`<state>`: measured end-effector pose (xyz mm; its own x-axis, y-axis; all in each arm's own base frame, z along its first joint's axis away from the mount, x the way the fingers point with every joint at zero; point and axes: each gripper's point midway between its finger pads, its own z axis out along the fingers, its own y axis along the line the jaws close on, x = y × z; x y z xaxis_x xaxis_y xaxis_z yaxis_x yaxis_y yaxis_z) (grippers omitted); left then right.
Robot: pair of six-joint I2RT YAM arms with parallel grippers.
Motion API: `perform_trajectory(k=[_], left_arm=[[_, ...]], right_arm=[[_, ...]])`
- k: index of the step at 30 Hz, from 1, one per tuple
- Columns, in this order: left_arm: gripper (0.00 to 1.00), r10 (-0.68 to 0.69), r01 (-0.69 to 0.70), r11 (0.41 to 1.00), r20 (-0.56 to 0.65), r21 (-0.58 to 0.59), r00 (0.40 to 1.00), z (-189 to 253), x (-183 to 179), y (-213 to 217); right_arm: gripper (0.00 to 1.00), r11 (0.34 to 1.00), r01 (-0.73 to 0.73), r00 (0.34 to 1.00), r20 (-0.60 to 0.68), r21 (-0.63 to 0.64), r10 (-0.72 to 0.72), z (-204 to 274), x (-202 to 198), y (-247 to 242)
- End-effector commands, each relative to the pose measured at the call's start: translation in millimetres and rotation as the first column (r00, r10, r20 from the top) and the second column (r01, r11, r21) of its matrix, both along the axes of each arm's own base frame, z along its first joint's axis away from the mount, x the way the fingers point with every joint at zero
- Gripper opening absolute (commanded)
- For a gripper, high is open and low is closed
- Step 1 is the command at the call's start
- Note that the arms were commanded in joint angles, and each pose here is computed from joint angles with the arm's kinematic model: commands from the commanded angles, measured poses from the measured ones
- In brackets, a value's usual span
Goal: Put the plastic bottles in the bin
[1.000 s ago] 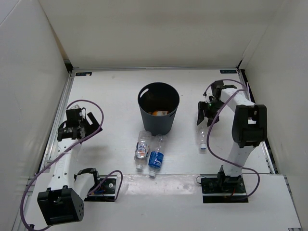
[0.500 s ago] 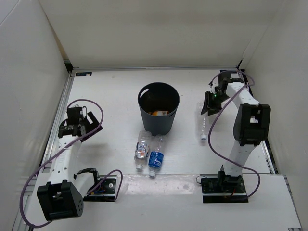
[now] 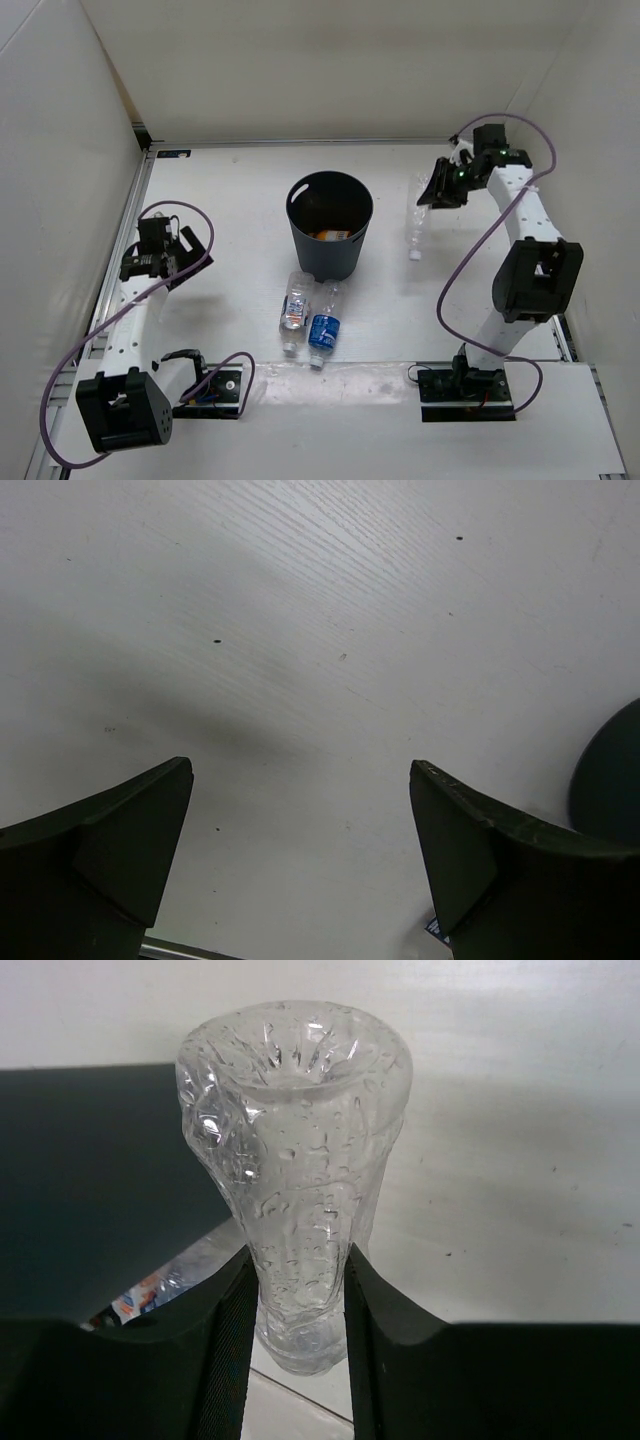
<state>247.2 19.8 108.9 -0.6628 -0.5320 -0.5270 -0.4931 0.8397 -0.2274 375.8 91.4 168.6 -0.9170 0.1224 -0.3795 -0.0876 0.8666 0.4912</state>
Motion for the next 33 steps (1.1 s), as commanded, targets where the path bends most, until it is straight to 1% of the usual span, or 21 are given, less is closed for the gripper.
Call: perform_trajectory(k=[1,2,3,5,6,7,9,10,11,13,14,15,16,17,18,20,21,22,25,28,33], left_arm=[[1.00,-0.020,0.020,1.000,0.055,0.004,0.998,15.0,3.8,-1.4],[1.00,-0.018,0.018,1.000,0.063,0.003,0.998,15.9,4.1,-1.3],[1.00,-0.019,0.019,1.000,0.065,0.004,0.998,15.4,4.1,-1.4],[1.00,-0.020,0.020,1.000,0.069,-0.002,0.997,15.7,4.6,-2.6],[1.00,-0.020,0.020,1.000,0.067,-0.002,0.998,15.4,4.6,-2.6],[1.00,-0.023,0.023,1.000,0.072,-0.003,0.997,17.5,5.5,-2.9],[1.00,-0.029,0.029,1.000,0.082,-0.006,0.996,21.1,7.4,-4.0],[1.00,-0.030,0.030,1.000,0.078,-0.002,0.997,20.8,6.4,-3.5],[1.00,-0.032,0.032,0.999,0.081,0.000,0.996,21.7,7.3,-3.2],[1.00,-0.038,0.038,0.999,0.083,0.005,0.996,23.4,7.4,-2.9],[1.00,-0.038,0.038,0.999,0.080,0.005,0.996,22.8,7.1,-3.0],[1.00,-0.039,0.038,0.999,0.089,0.006,0.995,25.6,7.2,-2.9],[1.00,-0.040,0.040,0.999,0.085,0.005,0.996,24.3,6.3,-3.9],[1.00,-0.034,0.034,0.999,0.086,0.005,0.996,25.1,5.8,-2.4],[1.00,-0.040,0.040,0.999,0.086,0.003,0.995,25.0,4.6,-4.4],[1.00,-0.035,0.035,0.999,0.083,-0.001,0.996,24.8,2.9,-4.3],[1.00,-0.039,0.039,0.999,0.085,0.002,0.996,25.1,1.8,-4.3],[1.00,-0.040,0.040,0.999,0.086,0.004,0.995,25.3,0.3,-4.4],[1.00,-0.048,0.047,0.999,0.086,0.012,0.995,24.6,-2.3,-4.0],[1.00,-0.052,0.051,0.999,0.089,0.015,0.995,24.8,-4.1,-4.1],[1.00,-0.057,0.055,0.998,0.090,0.017,0.994,24.2,-4.8,-4.3]], right_arm=[[0.00,0.997,0.013,0.962,0.272,0.072,-0.032,93.3,37.2,-0.3],[0.00,0.997,0.010,0.953,0.300,0.073,-0.032,105.1,39.8,0.8],[0.00,0.997,0.000,0.919,0.392,0.073,-0.029,139.1,49.1,3.6],[0.00,0.997,0.020,0.891,0.452,0.069,-0.050,164.7,54.5,4.4],[0.00,0.996,0.015,0.865,0.499,0.088,-0.057,189.0,55.9,16.6],[0.00,0.996,0.042,0.831,0.550,0.080,-0.080,210.7,59.8,13.9],[0.00,0.996,0.004,0.768,0.638,0.086,-0.058,246.6,57.6,31.1],[0.00,0.995,-0.028,0.712,0.701,0.094,-0.047,270.6,55.3,38.1],[0.00,0.992,-0.074,0.681,0.732,0.100,-0.022,284.0,45.1,51.0],[0.00,0.979,-0.173,0.589,0.808,0.104,0.018,313.9,27.4,79.7],[0.00,0.975,-0.203,0.558,0.829,0.094,0.037,315.0,21.5,88.2],[0.00,0.957,-0.280,0.512,0.855,0.077,0.082,323.2,4.7,112.9],[0.00,0.950,-0.305,0.507,0.855,0.062,0.107,316.3,-0.2,120.5],[0.00,0.943,-0.331,0.475,0.871,0.045,0.125,314.5,-5.7,127.6],[0.00,0.921,-0.387,0.475,0.865,0.041,0.161,304.2,-20.3,147.1],[0.00,0.908,-0.419,0.423,0.885,0.002,0.194,298.8,-29.3,157.8],[0.00,0.887,-0.461,0.415,0.881,-0.013,0.228,288.6,-42.8,175.5],[0.00,0.880,-0.471,0.381,0.887,-0.056,0.260,285.0,-46.0,179.8],[0.00,0.859,-0.506,0.367,0.880,-0.083,0.301,268.1,-59.4,197.4],[0.00,0.855,-0.511,0.388,0.863,-0.090,0.323,251.3,-59.6,203.0],[0.00,0.853,-0.515,0.450,0.818,-0.090,0.358,224.1,-57.7,203.8]])
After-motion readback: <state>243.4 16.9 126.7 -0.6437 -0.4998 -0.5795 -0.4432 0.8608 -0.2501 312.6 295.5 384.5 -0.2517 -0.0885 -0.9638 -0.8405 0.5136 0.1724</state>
